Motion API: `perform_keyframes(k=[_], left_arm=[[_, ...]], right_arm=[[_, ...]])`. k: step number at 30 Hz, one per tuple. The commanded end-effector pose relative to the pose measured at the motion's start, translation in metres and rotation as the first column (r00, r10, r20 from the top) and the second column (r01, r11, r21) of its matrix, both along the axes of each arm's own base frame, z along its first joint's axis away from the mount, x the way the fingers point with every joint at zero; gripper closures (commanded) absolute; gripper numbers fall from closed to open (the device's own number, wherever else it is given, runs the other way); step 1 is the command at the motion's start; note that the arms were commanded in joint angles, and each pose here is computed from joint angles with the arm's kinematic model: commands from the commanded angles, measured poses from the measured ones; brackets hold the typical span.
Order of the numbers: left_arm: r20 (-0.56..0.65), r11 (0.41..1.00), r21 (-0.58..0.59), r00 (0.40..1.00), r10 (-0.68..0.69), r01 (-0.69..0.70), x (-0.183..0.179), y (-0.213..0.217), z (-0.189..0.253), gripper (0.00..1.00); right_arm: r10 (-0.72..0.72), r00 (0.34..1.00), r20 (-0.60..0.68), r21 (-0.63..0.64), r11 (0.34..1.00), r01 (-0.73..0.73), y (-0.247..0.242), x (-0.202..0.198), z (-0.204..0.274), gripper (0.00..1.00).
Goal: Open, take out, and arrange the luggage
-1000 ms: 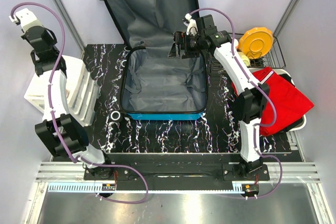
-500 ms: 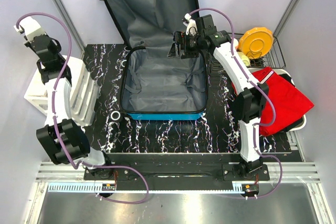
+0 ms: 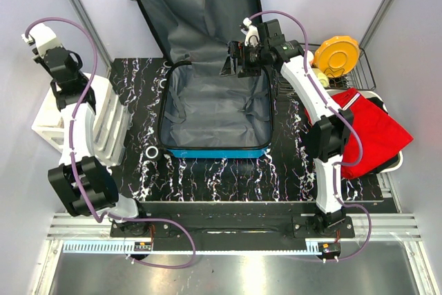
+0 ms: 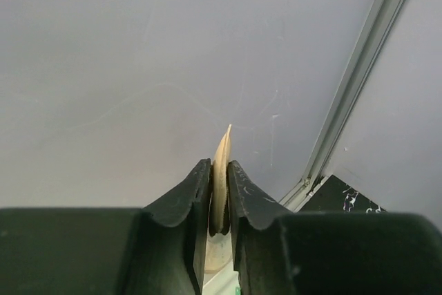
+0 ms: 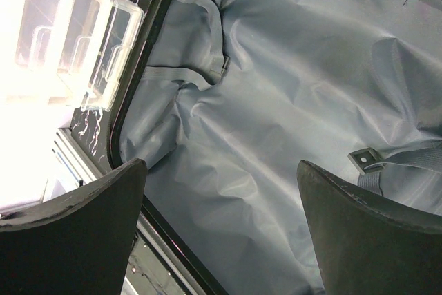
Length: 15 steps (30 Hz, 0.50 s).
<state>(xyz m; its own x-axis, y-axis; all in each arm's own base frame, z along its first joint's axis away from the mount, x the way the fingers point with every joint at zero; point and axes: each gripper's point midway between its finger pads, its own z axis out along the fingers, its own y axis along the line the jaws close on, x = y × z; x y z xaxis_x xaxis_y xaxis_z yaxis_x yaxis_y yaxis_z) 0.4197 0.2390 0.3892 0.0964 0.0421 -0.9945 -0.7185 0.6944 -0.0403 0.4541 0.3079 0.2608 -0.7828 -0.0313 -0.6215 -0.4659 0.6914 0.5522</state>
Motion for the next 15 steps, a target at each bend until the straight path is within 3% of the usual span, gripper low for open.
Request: perform_keyframes(k=[1, 3, 12, 15], left_arm=[[0.082, 0.999, -0.01, 0.996, 0.044, -0.044, -0.008, 0.003, 0.023, 0.78], [0.074, 0.999, -0.017, 0.996, 0.047, -0.046, -0.008, 0.003, 0.021, 0.63], [0.081, 0.999, -0.047, 0.996, 0.031, -0.028, -0.01, -0.002, 0.018, 0.43], [0.107, 0.999, -0.043, 0.994, 0.01, -0.006, -0.019, -0.008, 0.028, 0.31]], right_arm=[[0.012, 0.999, 0.036, 0.032, 0.999, -0.014, 0.005, -0.001, 0.018, 0.02], [0.012, 0.999, 0.039, 0.029, 0.999, -0.013, 0.004, -0.001, 0.019, 0.02], [0.012, 0.999, 0.04, 0.03, 0.999, -0.013, 0.005, 0.0, 0.018, 0.02], [0.012, 0.999, 0.041, 0.03, 0.999, -0.013, 0.004, 0.0, 0.018, 0.02]])
